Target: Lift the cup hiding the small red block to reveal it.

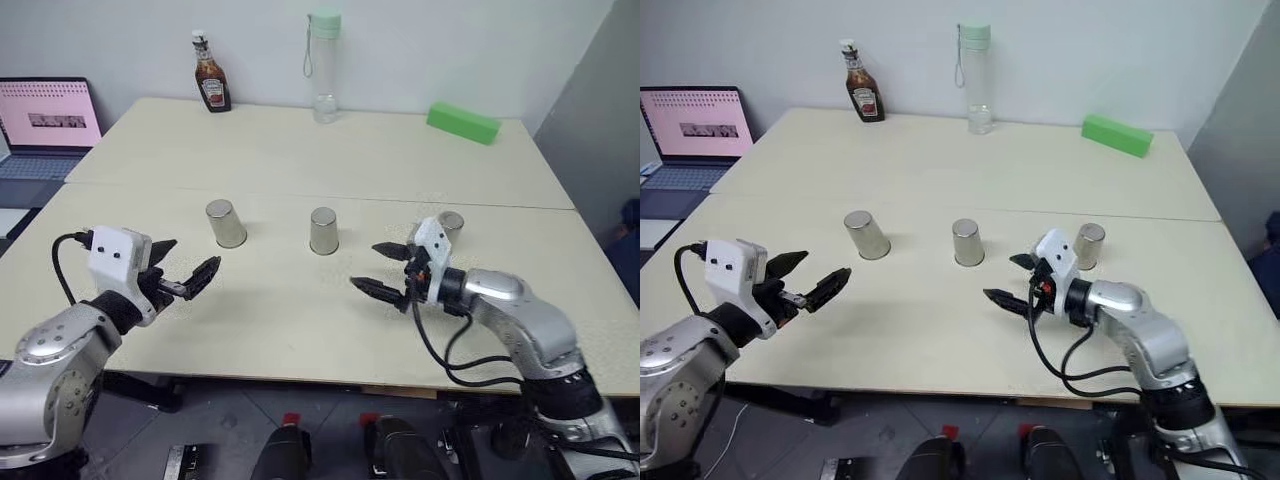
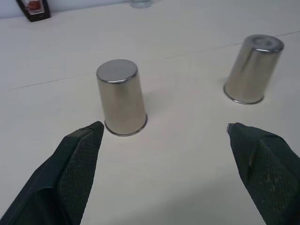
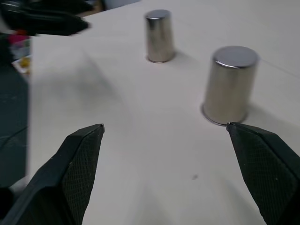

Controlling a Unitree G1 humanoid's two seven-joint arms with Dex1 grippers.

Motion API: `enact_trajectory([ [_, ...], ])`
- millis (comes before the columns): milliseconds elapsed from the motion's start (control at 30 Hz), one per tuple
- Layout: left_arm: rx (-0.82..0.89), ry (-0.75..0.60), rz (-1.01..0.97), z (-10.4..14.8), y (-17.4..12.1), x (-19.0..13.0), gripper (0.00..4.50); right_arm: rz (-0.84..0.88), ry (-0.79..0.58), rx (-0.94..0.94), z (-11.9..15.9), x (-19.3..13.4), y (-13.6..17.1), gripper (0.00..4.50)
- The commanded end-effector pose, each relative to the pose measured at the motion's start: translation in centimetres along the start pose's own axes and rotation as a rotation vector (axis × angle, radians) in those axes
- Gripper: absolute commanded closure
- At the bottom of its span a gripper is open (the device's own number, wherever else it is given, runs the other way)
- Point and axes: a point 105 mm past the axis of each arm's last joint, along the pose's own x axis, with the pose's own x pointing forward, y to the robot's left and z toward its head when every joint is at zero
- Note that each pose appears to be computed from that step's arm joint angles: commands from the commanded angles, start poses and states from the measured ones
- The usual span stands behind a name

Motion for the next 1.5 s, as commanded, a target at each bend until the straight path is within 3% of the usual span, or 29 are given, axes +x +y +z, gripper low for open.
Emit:
enact_trajectory([
  [33, 0.002, -0.054, 0.121, 0.0, 0.5, 1.9, 0.0, 0.085, -0.042, -0.001, 2.3, -0.6, 1.6, 0.06],
  [200, -0.004, -0.075, 0.21, -0.9, 1.2, 5.6, 0.0, 0.063, -0.029, -0.006, 2.1, -0.1, 1.8, 0.06],
  [533, -0.029, -0.103, 0.174, -1.0, 1.2, 10.7, 0.0, 0.015, -0.047, -0.001, 2.9, -0.5, 1.8, 0.06],
  [767, -0.049, -0.103, 0.147, -1.1, 1.1, 12.6, 0.0, -0.007, -0.051, 0.003, 3.2, -0.6, 1.8, 0.06],
  [800, -0.047, -0.103, 0.137, -1.2, 1.0, 12.8, 0.19, -0.011, -0.053, 0.004, 3.3, -0.6, 1.8, 0.02],
  [1067, 0.002, -0.12, 0.158, -1.2, 1.5, 12.9, 1.71, -0.031, -0.052, 0.007, 3.3, -0.7, 1.5, 0.0],
  [1133, 0.008, -0.136, 0.163, -0.7, 1.6, 12.8, 1.71, -0.032, -0.05, 0.006, 3.3, -0.6, 1.5, 0.0],
  [1267, 0.022, -0.23, 0.165, 3.6, 1.9, 11.7, 1.71, -0.031, -0.051, 0.007, 3.3, -0.5, 1.4, 0.0],
  [1400, -0.007, -0.209, 0.246, 4.9, 3.6, 9.6, 1.71, -0.017, -0.053, 0.012, 3.2, -0.3, 1.7, 0.0],
  [1500, -0.029, -0.168, 0.358, 4.3, 6.2, 7.5, 1.71, -0.012, -0.056, 0.018, 3.2, -0.1, 1.7, 0.0],
])
